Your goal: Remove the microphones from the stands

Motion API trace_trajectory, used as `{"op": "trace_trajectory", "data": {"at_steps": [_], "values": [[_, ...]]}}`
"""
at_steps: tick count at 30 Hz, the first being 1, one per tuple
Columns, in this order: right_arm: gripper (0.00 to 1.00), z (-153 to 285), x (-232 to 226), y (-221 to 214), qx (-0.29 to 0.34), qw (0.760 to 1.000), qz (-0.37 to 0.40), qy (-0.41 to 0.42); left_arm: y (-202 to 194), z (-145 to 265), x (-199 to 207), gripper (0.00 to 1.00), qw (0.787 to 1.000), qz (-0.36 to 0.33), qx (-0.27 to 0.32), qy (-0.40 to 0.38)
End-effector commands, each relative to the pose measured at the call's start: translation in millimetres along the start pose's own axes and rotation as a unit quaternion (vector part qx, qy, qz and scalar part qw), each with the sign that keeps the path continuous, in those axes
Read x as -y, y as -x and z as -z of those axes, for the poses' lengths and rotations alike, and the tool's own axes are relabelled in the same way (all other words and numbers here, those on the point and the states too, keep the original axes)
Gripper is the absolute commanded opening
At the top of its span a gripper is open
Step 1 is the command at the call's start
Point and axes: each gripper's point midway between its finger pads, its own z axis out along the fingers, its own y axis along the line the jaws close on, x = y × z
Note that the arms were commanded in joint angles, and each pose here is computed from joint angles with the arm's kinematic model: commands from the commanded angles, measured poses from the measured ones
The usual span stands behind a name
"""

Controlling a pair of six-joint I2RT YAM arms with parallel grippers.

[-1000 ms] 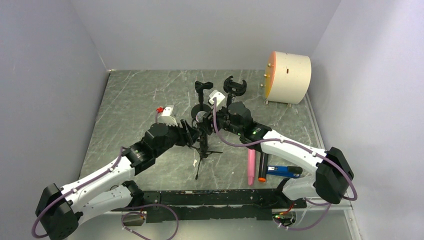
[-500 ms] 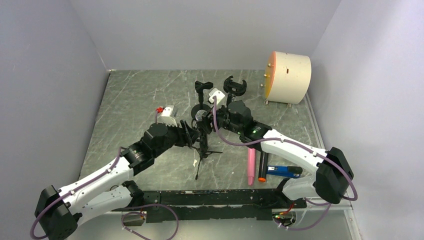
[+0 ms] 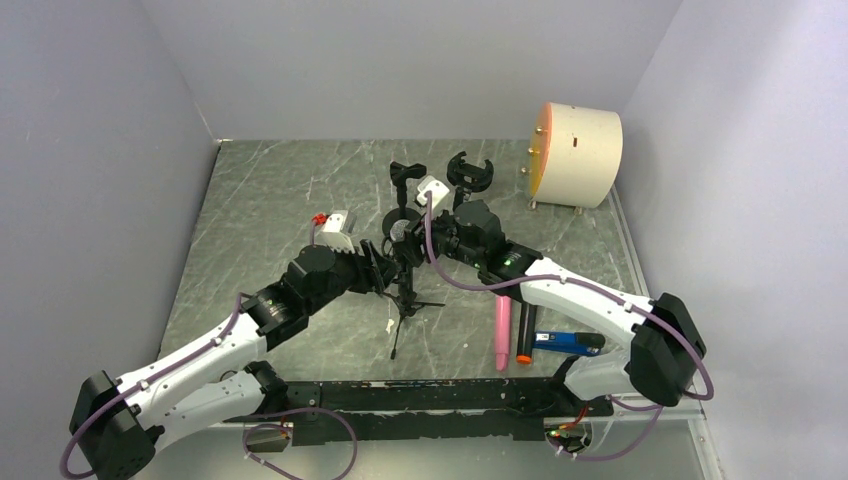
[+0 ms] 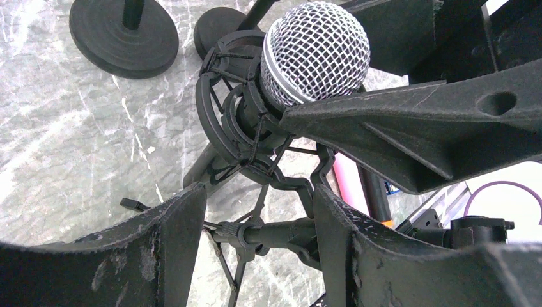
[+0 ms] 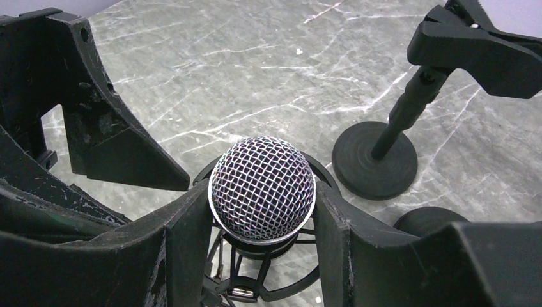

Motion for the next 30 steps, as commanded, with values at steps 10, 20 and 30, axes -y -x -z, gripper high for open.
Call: {"op": "trace_trajectory", "data": {"at_steps": [10, 20, 30], "values": [[0.16, 38.4, -3.2, 92.0, 0.107, 0.994, -0.009, -0.012, 5.0, 2.1, -6.2, 0.66, 1.0, -0.009, -0.001, 0.025], [0.06, 73.3, 0.4, 139.7, 0.136, 0.99, -0.007, -0.038, 4.4, -1.3, -6.1, 0.66, 0.999, -0.012, -0.008, 0.028], [0.04, 120.6, 7.8, 182.1, 0.171, 0.982, 0.006, -0.076, 5.0, -2.4, -5.9, 0.66, 0.999, -0.013, -0.009, 0.029]]}}
